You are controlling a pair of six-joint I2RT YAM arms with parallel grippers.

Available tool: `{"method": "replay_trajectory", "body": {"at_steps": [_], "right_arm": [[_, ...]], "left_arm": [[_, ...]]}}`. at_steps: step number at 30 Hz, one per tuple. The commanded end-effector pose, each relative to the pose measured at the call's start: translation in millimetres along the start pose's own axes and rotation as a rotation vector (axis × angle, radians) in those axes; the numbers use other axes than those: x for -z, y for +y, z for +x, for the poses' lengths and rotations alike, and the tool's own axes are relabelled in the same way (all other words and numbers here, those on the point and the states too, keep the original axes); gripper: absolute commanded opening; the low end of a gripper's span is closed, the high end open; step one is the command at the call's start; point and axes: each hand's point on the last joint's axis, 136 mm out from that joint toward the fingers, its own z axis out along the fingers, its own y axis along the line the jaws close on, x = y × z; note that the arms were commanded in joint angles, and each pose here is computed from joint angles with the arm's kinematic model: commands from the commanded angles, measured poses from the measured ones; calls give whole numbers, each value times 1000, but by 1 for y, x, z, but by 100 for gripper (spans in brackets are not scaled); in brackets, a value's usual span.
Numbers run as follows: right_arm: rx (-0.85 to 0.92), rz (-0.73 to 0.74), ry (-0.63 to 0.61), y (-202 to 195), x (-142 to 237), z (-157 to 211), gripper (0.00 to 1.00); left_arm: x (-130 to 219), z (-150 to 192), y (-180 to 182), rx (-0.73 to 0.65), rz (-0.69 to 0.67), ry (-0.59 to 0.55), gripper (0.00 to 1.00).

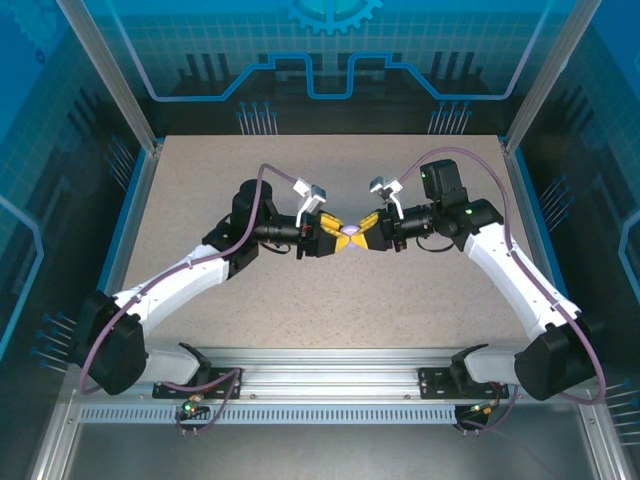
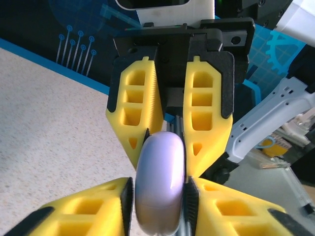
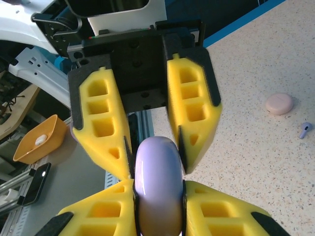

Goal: Insert the wireless bluetooth earbuds into the charging case

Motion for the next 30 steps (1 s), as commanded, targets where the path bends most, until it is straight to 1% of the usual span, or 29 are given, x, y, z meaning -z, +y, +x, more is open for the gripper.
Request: {"method": "replay_trajectory", "body": {"at_steps": [1, 6, 14, 22, 30], "right_arm": [[37, -6, -47, 14, 10, -15, 18], [34, -21, -71, 21, 15, -22, 18], [36, -25, -88, 26, 17, -29, 18], [36, -38, -69, 28, 11, -27, 19], [39, -44, -52, 28, 6, -24, 19]], "left_arm": [[4, -13, 2, -3, -15, -55, 46], [9, -13, 0, -4, 1, -85, 50], [11, -10, -15, -63, 44, -73, 50], [6, -10, -21, -90, 67, -62, 47], [0, -11, -26, -87, 97, -51, 43]]}}
